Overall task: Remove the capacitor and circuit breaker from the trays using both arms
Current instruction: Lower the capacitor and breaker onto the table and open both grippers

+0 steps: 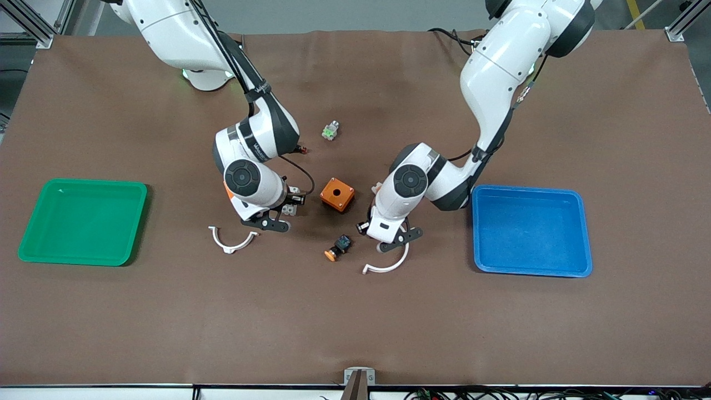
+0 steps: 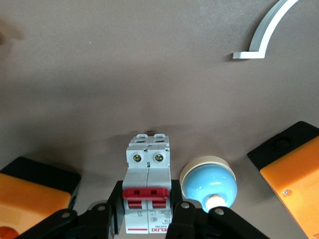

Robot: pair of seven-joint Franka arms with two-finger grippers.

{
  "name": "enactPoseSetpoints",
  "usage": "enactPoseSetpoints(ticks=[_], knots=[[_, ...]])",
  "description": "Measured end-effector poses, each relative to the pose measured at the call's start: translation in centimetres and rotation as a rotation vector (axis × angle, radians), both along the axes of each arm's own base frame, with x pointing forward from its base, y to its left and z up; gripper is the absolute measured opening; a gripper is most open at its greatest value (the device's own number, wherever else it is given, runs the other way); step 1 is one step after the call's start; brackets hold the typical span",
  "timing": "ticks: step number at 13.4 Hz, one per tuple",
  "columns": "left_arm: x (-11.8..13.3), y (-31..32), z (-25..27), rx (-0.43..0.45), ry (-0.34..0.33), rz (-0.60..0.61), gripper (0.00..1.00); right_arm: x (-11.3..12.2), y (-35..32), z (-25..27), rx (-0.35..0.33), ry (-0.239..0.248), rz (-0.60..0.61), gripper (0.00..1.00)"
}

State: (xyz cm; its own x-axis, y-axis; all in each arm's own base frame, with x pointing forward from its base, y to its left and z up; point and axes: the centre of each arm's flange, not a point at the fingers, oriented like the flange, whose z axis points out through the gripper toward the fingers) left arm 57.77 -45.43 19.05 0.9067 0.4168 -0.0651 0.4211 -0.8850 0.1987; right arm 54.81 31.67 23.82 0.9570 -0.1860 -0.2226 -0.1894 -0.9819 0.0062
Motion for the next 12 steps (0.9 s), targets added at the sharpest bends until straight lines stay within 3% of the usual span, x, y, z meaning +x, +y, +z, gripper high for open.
enactPoseSetpoints(ticks=[1,3,6,8,12], knots=[[0.3,0.0,0.1,-0.002,-0.005,0.003,0.40,0.0,0.0,-0.2,-0.001,0.002,0.000,0.40],[1.6,0.6,1.4,-0.003,-0.037,0.015,0.66,0.0,0.0,-0.3,0.000,-0.002,0.000,0.40],[3.9,2.4,5.9,0.041,-0.095,-0.001,0.96,0.0,0.3,-0.4,0.003,-0.011,0.002,0.40],[5.7,5.5,11.7,0.094,-0.130,-0.024,1.00,0.1,0.5,-0.8,0.005,-0.021,0.003,0.40],[6.9,14.9,25.6,0.192,-0.127,-0.041,1.00,0.0,0.9,-1.2,0.006,-0.028,0.009,0.40]])
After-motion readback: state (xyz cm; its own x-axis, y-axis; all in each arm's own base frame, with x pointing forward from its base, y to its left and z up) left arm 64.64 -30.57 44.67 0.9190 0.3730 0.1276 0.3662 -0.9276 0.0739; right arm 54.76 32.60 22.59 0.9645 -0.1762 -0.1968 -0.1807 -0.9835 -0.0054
